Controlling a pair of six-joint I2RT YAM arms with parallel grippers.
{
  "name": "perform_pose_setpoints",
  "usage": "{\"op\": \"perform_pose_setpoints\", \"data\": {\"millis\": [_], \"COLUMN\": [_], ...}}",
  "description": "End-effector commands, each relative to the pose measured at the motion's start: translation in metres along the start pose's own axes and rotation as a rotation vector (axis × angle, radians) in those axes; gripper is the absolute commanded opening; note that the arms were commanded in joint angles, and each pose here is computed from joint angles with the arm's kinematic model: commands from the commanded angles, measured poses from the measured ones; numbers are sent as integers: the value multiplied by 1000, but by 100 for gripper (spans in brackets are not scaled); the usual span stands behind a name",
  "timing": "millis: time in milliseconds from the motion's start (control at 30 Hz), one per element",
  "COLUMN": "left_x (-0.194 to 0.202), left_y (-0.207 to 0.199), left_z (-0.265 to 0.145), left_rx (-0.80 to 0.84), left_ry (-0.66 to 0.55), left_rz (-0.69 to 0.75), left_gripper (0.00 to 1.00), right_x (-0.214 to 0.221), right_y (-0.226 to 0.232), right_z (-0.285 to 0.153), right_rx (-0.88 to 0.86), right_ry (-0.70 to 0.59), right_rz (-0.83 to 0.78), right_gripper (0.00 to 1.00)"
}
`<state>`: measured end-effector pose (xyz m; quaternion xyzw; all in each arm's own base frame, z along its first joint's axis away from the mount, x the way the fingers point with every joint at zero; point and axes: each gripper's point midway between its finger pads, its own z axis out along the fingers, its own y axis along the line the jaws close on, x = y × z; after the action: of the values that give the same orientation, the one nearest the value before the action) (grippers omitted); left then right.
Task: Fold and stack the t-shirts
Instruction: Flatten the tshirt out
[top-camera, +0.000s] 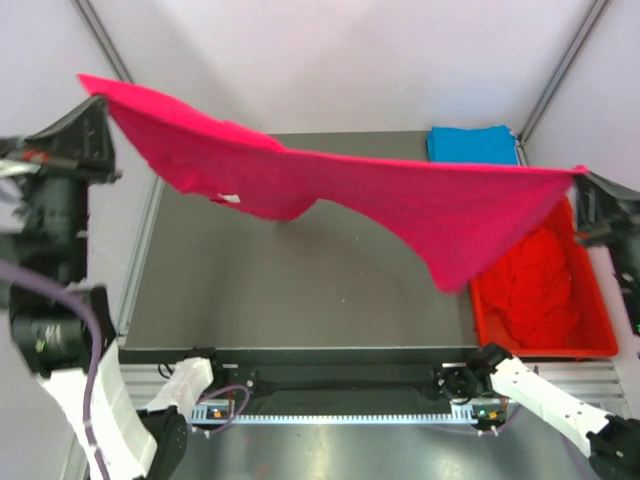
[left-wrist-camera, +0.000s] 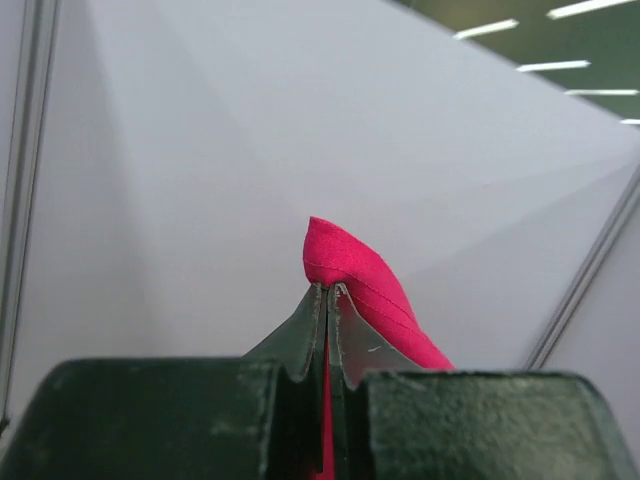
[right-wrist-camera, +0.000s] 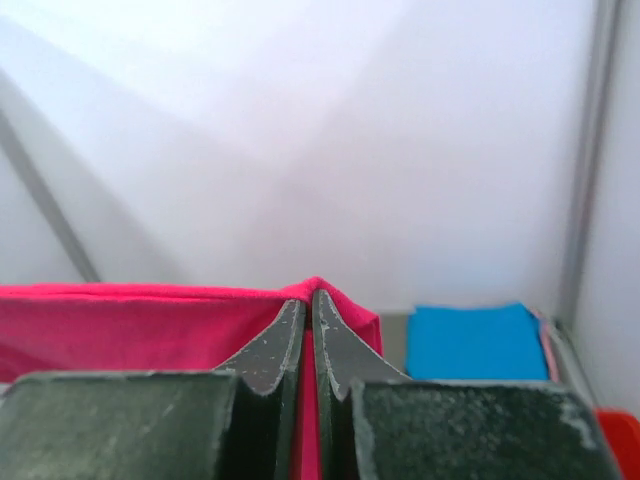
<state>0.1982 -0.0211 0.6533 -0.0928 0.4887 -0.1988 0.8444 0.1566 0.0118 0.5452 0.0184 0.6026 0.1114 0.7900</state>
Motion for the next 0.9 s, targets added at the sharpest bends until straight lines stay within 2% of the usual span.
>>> {"op": "perform_pose_setpoints", "data": {"millis": [0, 33, 67, 233, 300, 400, 500, 533, 633, 700, 767, 800, 867], "left_x": [-44, -60, -55, -67, -58, -34, 13, 39, 114, 168, 204, 237, 281], "left_y": [-18, -28, -24, -30, -20, 0, 26, 39, 81, 112, 135, 152, 176], "left_z": [-10, -16, -12, -13, 0, 28, 66, 83, 113, 118, 127, 123, 129], "left_rx": [24, 39, 24, 42, 18, -17, -34, -39, -77, -117, -137, -156, -166], "left_ry": [-123, -152, -126, -150, -127, -71, 29, 85, 223, 321, 346, 403, 455], "left_rz": [4, 12, 11, 81, 100, 118, 110, 102, 94, 94, 100, 96, 94], "left_gripper": [0, 0, 0, 0, 0, 0, 0, 0, 0, 0, 0, 0, 0], "right_x": [-21, -29, -32, -45, -44, -19, 19, 38, 82, 111, 156, 175, 225], "right_y": [38, 40, 44, 52, 51, 49, 46, 47, 62, 63, 68, 67, 65], "right_z": [2, -2, -2, 7, 15, 47, 88, 105, 138, 157, 180, 190, 213], "right_rx": [-195, -215, -240, -258, -240, -156, -49, -23, -55, -63, -90, -89, -98], "right_ry": [-85, -102, -109, -114, -110, -39, 43, 91, 159, 198, 281, 301, 381], "right_rz": [60, 61, 53, 26, -19, -89, -200, -257, -333, -361, -393, -401, -417], "right_gripper": [0, 0, 0, 0, 0, 0, 0, 0, 0, 0, 0, 0, 0]}}
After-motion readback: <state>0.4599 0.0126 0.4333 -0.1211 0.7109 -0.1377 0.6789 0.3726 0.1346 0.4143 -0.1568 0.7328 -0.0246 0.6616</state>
